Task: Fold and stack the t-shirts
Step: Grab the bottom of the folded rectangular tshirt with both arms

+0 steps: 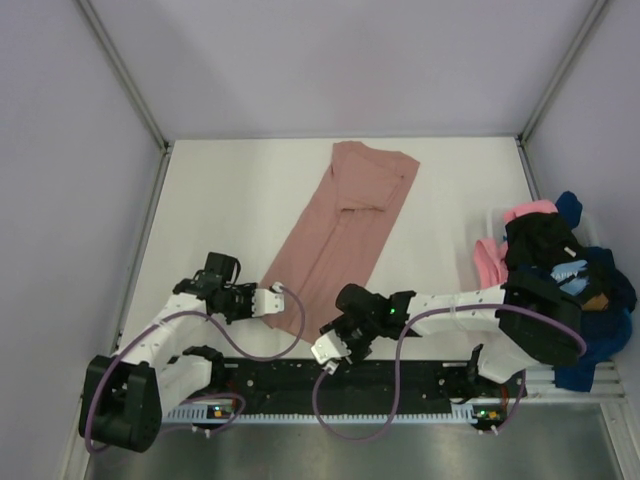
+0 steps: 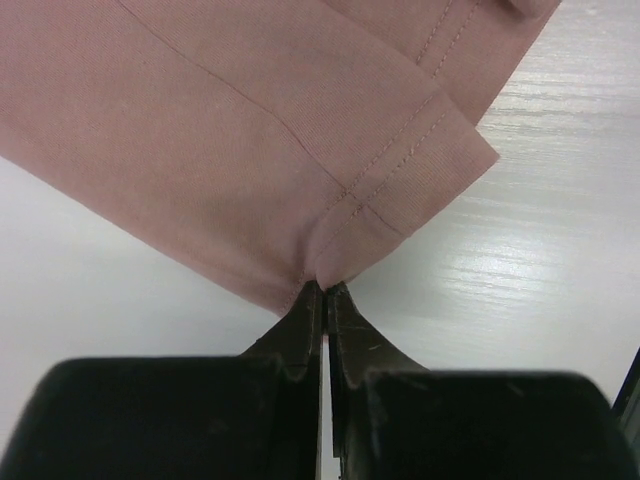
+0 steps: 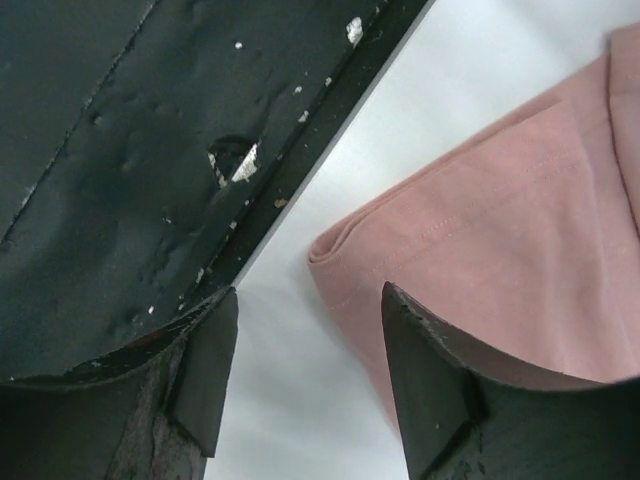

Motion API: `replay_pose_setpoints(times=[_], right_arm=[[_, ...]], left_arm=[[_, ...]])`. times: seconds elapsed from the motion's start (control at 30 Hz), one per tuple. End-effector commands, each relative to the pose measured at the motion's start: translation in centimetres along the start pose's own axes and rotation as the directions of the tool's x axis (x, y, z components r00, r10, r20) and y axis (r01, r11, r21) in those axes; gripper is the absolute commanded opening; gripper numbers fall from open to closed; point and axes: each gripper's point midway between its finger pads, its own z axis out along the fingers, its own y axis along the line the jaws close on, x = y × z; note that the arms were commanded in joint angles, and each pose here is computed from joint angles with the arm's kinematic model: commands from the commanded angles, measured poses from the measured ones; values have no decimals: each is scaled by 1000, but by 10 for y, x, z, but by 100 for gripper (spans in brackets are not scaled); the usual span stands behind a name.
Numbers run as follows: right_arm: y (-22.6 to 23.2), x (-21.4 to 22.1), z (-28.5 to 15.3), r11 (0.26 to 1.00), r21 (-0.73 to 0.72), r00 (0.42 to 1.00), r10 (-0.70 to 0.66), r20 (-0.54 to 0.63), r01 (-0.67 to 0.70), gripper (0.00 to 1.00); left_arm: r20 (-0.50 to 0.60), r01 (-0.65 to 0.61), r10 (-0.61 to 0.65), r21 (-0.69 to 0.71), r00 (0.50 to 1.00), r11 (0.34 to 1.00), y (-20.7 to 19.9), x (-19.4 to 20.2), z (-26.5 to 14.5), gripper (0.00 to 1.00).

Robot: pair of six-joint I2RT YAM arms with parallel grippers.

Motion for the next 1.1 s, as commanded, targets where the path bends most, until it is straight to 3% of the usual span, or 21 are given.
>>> replay_pose_setpoints(times=[0.0, 0.13, 0.37, 0.5, 0.6, 0.67, 0.77, 1.07], right_arm=[[-17, -13, 6, 998, 40, 999, -43, 2, 43, 54], [-20, -7, 9, 998, 60, 1000, 1, -24, 1, 39], [-20, -6, 4, 996, 69, 997, 55, -49, -51, 1], [-14, -14, -6, 996, 69, 998, 61, -15, -60, 0], [-8, -13, -10, 996, 64, 998, 59, -10, -59, 0], [-4, -8, -12, 997, 59, 998, 51, -27, -49, 0], [-1, -6, -14, 998, 52, 998, 45, -42, -43, 0], [-5, -9, -16, 997, 55, 998, 53, -40, -50, 0]], left_arm=[[-1, 60, -60, 54, 998, 997, -19, 1, 1, 0], [-4, 76, -76, 74, 997, 994, -28, 0, -3, 0], [-12, 102, -102, 117, 995, 988, -44, -4, -14, 0], [1, 108, -109, 134, 994, 985, -46, -11, -20, 2], [-3, 81, -81, 152, 997, 985, -48, -12, -22, 39], [7, 47, -49, 163, 999, 985, -47, -18, -24, 52], [-7, 1, 1, 166, 1000, 986, -43, -20, -26, 57], [-139, -89, 104, 112, 985, 990, -32, 10, -6, 54]])
